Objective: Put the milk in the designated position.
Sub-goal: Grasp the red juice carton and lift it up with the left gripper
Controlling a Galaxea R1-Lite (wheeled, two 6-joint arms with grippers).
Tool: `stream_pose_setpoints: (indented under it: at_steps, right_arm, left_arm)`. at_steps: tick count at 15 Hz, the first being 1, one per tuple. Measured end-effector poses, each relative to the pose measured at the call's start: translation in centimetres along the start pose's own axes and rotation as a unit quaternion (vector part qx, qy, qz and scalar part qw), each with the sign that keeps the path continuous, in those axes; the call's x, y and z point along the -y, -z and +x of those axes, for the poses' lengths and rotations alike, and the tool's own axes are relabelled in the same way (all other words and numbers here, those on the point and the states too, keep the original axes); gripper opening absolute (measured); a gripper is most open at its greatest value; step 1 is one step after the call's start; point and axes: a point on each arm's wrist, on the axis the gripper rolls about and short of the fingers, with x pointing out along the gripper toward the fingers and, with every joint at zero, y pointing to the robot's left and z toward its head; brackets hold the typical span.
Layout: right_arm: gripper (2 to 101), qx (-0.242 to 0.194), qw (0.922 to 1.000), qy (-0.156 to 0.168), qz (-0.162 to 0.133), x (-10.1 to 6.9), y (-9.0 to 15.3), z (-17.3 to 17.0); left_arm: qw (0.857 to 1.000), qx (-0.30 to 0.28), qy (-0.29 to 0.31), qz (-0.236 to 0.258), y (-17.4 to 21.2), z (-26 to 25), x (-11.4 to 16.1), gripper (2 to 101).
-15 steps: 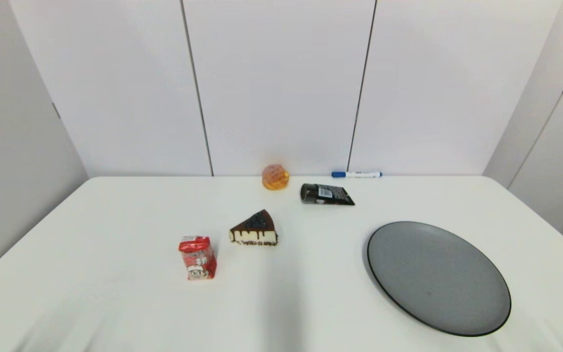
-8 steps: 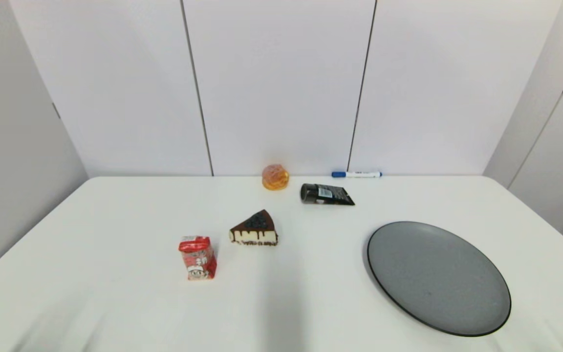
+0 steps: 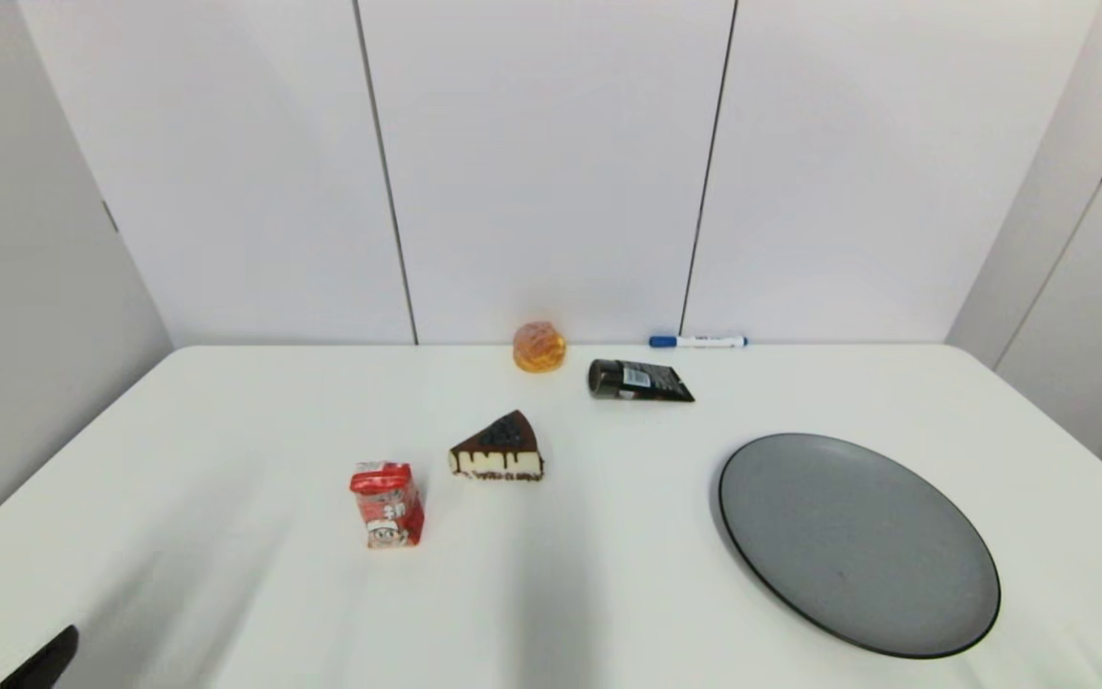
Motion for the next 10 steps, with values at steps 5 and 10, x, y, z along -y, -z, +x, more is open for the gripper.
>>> stream_pose_setpoints:
  at_steps: [5, 10]
  right_arm:
    - [97.7, 0.000, 1.0000, 0.000, 0.000, 0.0, 0.0, 0.0]
    - [97.7, 0.000, 1.0000, 0.000, 0.000, 0.0, 0.0, 0.0]
  left_arm:
    - [0.979, -0.053, 0.189, 0.062, -1.5, 7.8, -1.2, 97.9]
    - [0.920, -0.068, 0.369, 0.117, 0.9, 16.9, -2.1, 97.9]
